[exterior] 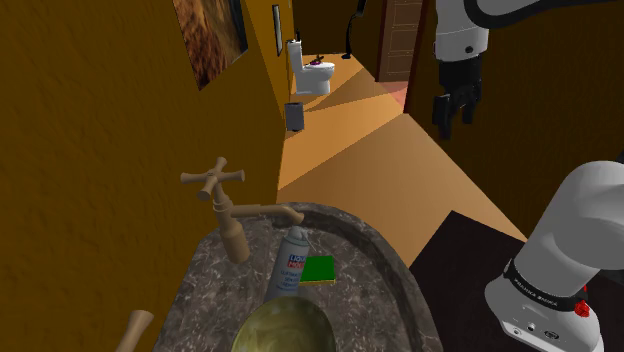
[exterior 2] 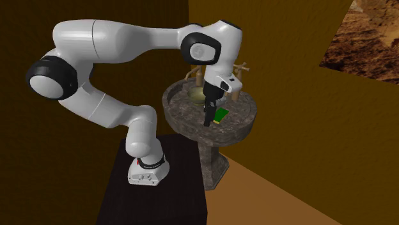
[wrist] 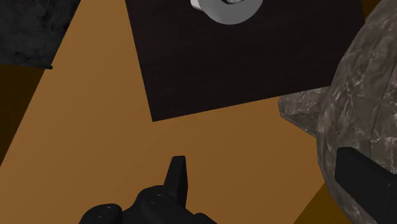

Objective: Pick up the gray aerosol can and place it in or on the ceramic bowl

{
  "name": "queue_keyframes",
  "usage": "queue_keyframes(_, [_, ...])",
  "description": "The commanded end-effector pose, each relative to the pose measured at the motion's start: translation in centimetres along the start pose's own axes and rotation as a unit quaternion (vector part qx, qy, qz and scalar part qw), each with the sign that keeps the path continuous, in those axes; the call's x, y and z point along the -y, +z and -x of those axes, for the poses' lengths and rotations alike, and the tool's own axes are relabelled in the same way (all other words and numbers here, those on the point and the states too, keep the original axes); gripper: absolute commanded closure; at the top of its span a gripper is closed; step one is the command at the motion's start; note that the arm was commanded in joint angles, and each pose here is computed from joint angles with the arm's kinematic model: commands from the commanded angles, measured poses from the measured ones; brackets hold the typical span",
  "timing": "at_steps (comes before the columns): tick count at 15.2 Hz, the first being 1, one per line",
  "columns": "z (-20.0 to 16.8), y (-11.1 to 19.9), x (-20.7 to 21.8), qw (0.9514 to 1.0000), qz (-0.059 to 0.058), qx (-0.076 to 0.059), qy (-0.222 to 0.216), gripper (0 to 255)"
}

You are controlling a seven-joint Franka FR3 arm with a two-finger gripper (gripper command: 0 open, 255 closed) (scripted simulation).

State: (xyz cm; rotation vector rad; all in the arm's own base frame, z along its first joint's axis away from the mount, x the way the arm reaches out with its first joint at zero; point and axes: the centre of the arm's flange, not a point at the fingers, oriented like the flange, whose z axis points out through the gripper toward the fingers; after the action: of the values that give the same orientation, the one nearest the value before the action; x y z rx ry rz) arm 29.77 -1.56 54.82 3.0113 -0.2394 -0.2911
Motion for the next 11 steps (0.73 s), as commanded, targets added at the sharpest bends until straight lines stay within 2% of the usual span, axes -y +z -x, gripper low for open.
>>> queue_keyframes(1, [0.0, 0.0, 0.0, 1.0, 0.0, 0.0, 0.0, 0])
queue_keyframes(11, [-4.4, 2.5, 11.8, 0.9992, -0.023, 0.032, 0.002, 0])
